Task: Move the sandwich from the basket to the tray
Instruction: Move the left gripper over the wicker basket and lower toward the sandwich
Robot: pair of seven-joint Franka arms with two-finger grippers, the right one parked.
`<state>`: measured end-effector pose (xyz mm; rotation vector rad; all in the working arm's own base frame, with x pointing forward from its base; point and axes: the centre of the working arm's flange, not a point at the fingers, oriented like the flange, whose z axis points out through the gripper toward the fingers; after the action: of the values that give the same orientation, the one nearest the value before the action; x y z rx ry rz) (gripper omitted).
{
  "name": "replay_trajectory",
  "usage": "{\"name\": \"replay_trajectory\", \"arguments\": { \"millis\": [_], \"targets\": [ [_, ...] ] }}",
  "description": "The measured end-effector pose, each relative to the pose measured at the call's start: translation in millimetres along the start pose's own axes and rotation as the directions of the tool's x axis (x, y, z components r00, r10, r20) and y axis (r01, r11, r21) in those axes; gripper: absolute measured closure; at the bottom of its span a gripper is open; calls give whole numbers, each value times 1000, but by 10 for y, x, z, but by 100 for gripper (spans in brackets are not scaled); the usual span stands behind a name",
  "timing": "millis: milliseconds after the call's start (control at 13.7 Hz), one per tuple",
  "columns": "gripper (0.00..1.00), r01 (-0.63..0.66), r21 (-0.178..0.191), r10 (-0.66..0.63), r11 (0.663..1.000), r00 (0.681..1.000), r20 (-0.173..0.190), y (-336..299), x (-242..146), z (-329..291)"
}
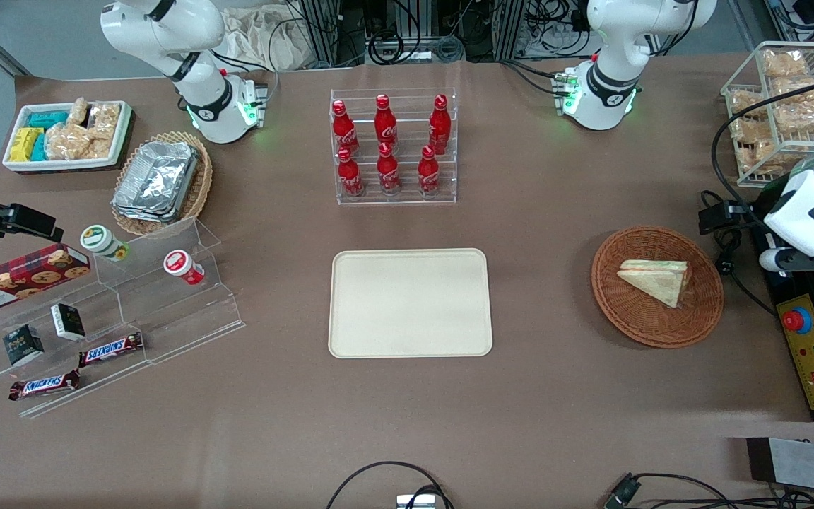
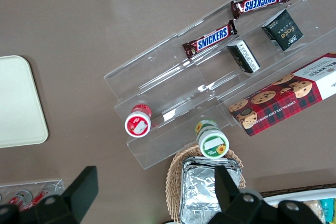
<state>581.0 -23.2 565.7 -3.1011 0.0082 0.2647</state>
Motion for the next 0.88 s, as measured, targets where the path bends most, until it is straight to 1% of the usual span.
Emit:
{"name": "replay_trajectory", "arguments": {
  "millis": [366,439,512,585,732,878],
  "targets": [
    [0,7,-2,-7,1000,1000,1,-43,37,10],
    [0,14,-2,-14,1000,1000,9,-66,52,35],
    [0,29,-3,-29,1000,999,24,-118,62,76],
    [0,59,-4,-59,998,998,38,-191,79,124],
    [0,181,-8,-180,984,982,58,-396,156,312],
    [0,289,-16,-288,957,957,35,-615,258,684]
  ]
}}
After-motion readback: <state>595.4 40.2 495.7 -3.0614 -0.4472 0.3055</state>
